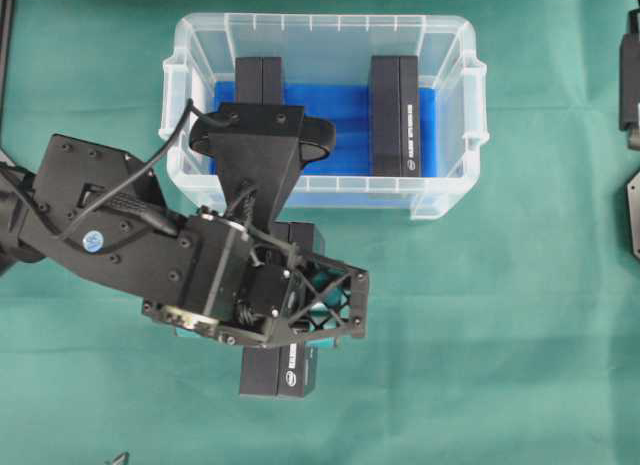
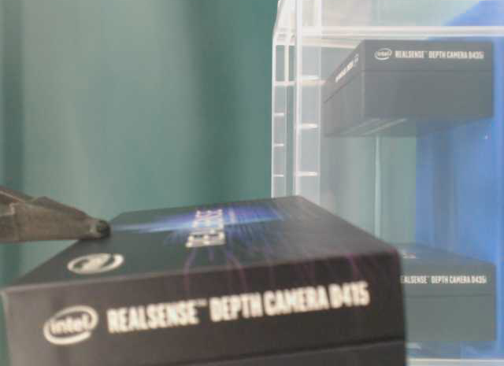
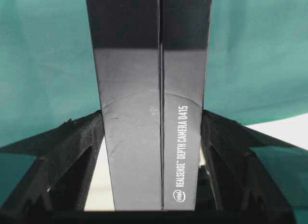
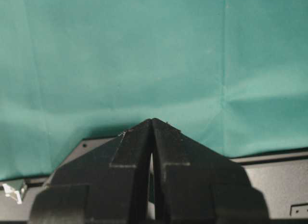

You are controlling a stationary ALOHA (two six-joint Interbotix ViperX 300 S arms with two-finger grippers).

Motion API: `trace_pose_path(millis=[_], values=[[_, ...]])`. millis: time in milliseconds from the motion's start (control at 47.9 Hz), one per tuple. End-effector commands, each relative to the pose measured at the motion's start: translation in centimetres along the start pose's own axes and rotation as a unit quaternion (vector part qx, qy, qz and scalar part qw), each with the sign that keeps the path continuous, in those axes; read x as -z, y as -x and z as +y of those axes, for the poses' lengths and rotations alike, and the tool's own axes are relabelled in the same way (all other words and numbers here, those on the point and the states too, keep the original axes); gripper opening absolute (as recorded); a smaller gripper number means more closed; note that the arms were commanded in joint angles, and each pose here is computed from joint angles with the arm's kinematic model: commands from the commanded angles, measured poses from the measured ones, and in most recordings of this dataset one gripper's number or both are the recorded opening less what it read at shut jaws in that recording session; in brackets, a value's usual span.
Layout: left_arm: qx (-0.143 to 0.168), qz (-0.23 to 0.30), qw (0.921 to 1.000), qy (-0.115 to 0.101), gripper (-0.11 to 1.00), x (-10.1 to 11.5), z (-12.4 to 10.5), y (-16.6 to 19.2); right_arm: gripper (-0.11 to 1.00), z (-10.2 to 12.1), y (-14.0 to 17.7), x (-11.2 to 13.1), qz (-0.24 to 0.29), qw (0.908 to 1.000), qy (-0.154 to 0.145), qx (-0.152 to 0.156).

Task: Take the box out of the case with the left arm.
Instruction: 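Carry the box toward the table in front of the case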

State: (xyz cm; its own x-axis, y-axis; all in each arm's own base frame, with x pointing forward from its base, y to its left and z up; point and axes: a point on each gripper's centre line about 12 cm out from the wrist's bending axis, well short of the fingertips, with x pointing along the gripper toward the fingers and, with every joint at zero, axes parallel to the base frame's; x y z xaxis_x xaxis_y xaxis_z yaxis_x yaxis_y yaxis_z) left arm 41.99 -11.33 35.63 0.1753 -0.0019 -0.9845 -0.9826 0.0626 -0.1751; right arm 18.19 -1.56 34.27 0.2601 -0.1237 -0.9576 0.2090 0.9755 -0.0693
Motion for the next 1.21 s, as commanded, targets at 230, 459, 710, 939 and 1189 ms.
trace_pose_path(millis=[230,459,710,939,1189], values=[[0.034,0.003,0.9994,0.004,0.61,-0.4,0.7,2.6,0.01,0.0,0.3,-0.1,-0.003,1.0,-0.002,-0.002],[0.037,0.005,0.9992,0.014,0.61,-0.2,0.5,0.7,0.01,0.0,0.3,-0.1,-0.003,1.0,-0.003,-0.002],[0.034,0.005,0.9994,0.011,0.61,0.2,0.9,-2.8,0.01,0.0,0.3,-0.1,-0.003,1.0,-0.003,-0.002],[0.02,-0.007,0.9998,0.006,0.61,-0.2,2.0,-6.3,0.01,0.0,0.3,-0.1,-0.004,1.0,-0.003,-0.002],[0.046,-0.001,0.9989,0.001,0.61,-0.1,1.9,-11.1,0.01,0.0,0.3,-0.1,-0.003,1.0,-0.003,-0.002]])
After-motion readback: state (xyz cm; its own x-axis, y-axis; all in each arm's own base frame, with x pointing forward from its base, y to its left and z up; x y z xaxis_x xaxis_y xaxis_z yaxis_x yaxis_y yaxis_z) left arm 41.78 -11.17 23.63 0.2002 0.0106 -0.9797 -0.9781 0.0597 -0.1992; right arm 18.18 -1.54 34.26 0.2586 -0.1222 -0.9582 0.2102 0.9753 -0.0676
